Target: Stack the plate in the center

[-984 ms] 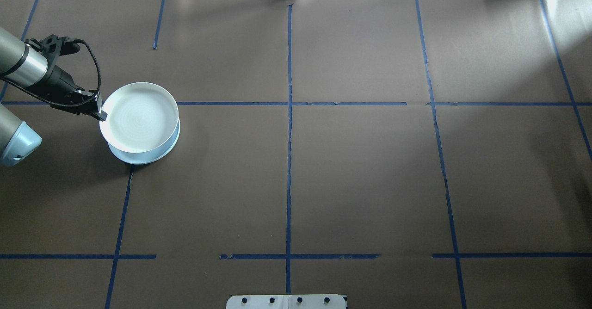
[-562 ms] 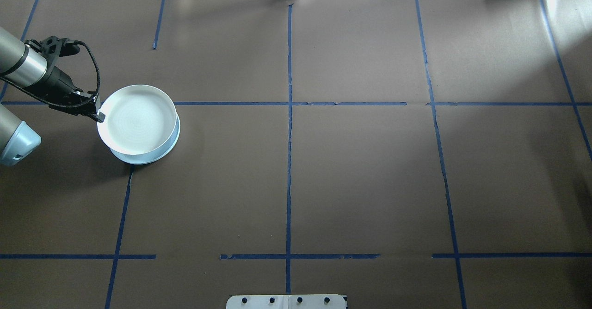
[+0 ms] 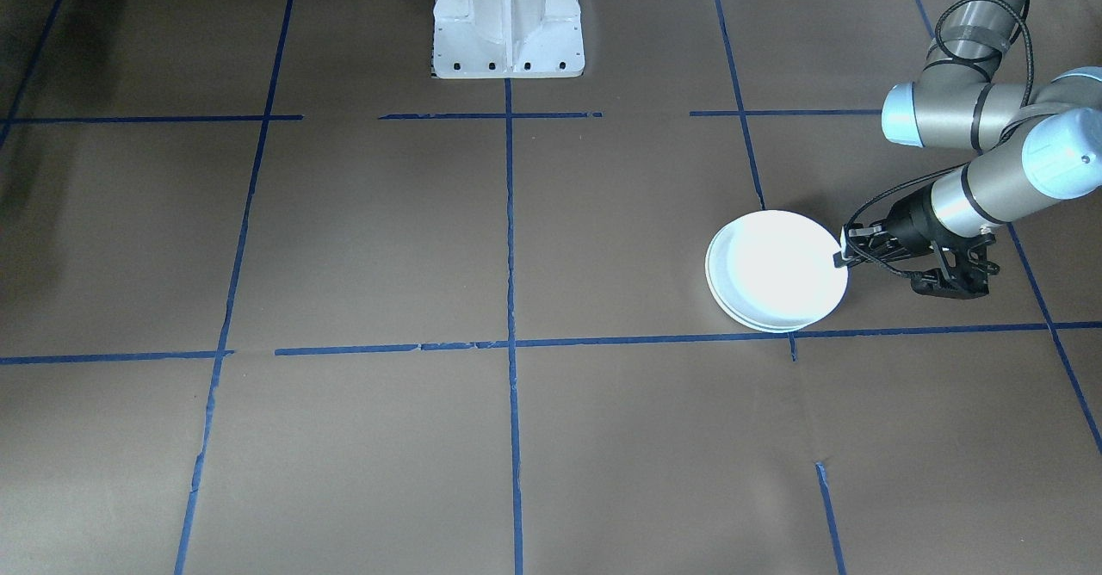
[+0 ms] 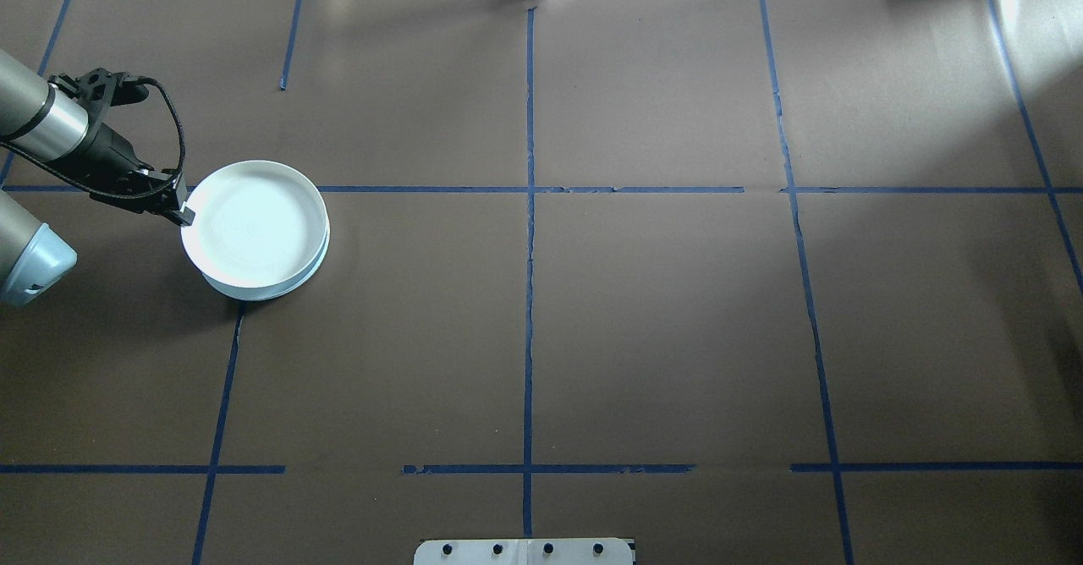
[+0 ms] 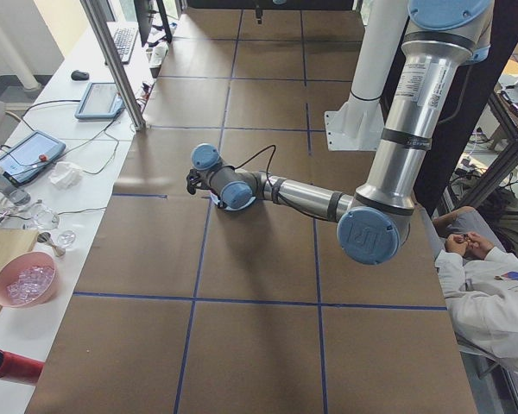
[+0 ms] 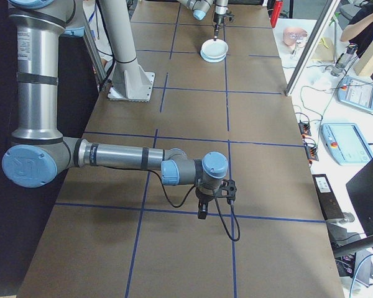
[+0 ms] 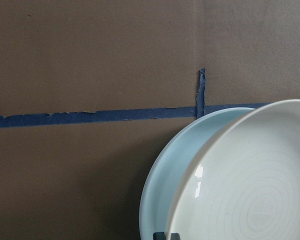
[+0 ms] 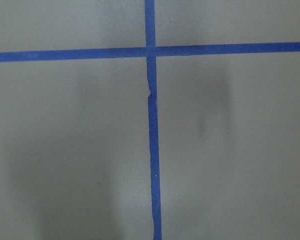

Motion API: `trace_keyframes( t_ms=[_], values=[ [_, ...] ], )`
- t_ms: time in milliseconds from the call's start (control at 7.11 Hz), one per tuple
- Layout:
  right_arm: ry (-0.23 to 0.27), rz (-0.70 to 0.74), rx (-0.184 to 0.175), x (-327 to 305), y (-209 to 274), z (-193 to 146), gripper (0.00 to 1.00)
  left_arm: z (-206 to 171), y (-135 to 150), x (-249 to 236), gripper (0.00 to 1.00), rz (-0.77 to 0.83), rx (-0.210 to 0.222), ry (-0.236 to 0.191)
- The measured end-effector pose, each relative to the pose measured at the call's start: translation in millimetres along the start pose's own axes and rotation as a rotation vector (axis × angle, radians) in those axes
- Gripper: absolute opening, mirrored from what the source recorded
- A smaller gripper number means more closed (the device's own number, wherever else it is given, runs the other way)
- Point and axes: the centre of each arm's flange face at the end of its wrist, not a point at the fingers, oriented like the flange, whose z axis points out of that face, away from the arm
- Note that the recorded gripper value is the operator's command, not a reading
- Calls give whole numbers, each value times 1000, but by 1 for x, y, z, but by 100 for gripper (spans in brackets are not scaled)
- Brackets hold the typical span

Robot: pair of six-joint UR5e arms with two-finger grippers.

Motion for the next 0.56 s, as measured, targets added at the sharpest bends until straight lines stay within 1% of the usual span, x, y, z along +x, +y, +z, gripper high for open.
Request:
trace_keyframes(
  t_ms=[141, 281, 422, 562],
  values=[
    [0, 0, 0, 0, 0, 0, 100, 0, 0, 0, 57, 2, 0, 0],
    [0, -1, 0, 0, 0, 0, 100, 0, 0, 0, 66, 5, 1, 0],
    [0, -1, 0, 0, 0, 0, 100, -2, 0, -1, 67, 8, 3, 1],
    [0, -1, 0, 0, 0, 0, 100, -9, -3, -7, 71, 11, 18, -1]
  ],
)
